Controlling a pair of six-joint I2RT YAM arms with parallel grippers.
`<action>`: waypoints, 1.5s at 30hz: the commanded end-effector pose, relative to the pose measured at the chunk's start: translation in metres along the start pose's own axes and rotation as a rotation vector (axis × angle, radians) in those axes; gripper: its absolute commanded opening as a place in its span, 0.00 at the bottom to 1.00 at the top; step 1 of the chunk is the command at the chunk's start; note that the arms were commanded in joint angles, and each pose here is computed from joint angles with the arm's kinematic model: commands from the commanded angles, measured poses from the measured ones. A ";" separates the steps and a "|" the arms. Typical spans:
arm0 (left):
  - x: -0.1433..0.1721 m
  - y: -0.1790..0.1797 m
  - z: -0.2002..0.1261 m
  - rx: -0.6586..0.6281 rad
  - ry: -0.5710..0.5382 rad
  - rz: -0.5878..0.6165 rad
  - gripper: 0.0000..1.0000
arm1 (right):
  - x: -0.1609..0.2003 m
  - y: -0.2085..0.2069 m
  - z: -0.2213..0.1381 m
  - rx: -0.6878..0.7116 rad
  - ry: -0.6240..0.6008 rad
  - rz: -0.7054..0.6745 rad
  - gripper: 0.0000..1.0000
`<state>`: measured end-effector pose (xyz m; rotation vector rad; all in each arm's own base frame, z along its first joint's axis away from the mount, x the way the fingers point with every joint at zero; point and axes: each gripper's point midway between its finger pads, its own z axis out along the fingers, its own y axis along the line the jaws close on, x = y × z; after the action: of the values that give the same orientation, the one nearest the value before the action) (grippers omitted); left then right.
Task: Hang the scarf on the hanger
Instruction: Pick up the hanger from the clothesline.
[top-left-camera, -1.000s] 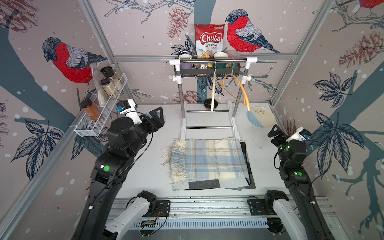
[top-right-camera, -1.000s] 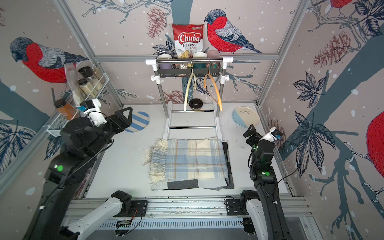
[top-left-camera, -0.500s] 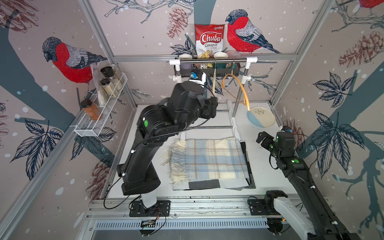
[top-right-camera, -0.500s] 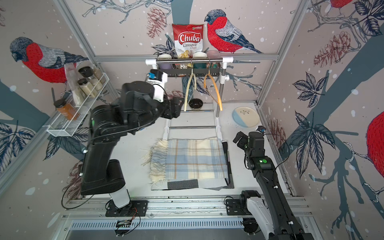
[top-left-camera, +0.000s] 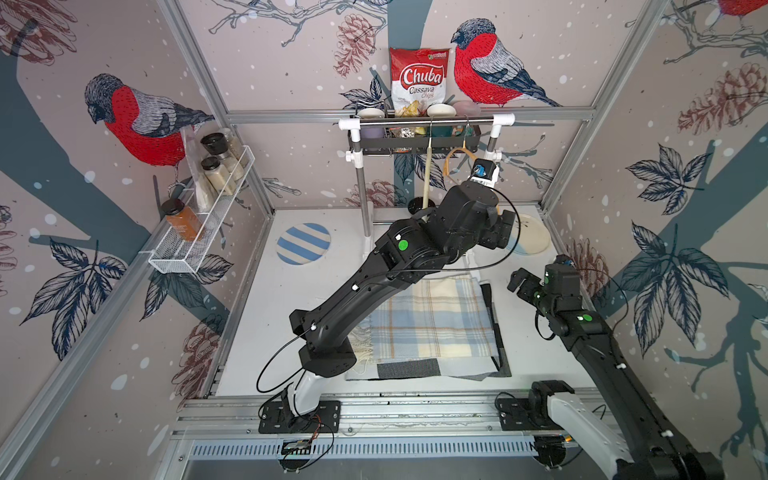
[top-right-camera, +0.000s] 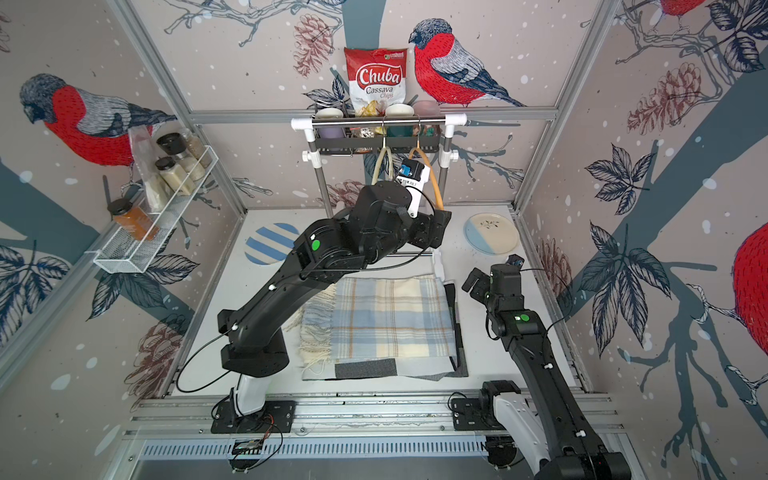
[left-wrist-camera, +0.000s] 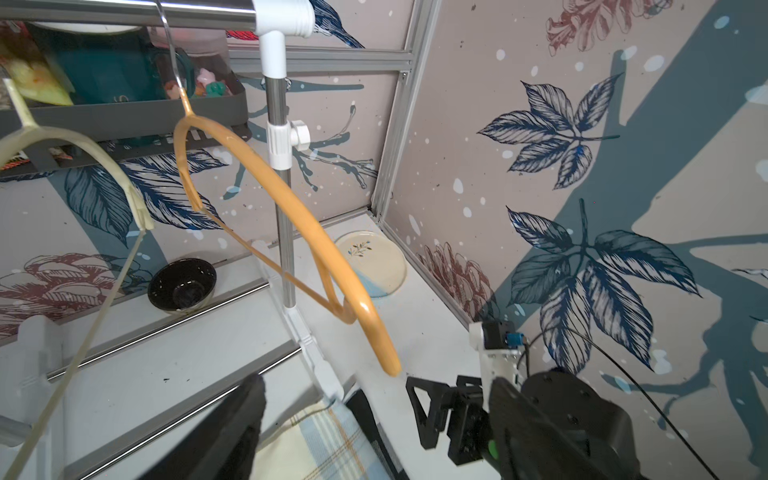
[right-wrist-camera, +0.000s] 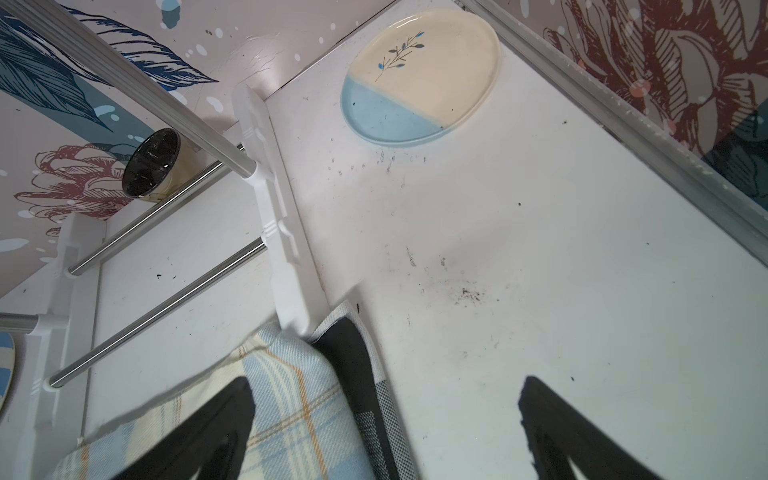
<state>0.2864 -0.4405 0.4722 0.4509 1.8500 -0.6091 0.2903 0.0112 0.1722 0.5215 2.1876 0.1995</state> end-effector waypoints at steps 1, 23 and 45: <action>-0.023 0.014 0.012 -0.089 -0.119 -0.004 0.84 | 0.005 -0.001 0.001 0.006 0.012 -0.013 1.00; 0.001 0.103 0.024 -0.340 0.011 0.154 0.20 | 0.015 -0.002 0.006 -0.002 0.017 -0.004 0.99; -0.055 0.093 -0.015 -0.242 -0.141 0.082 0.00 | 0.017 0.005 0.010 -0.036 0.029 -0.013 0.94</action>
<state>0.3504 -0.3595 0.4809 0.3493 1.8146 -0.2726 0.2858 0.0202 0.1510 0.4957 2.2313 0.2247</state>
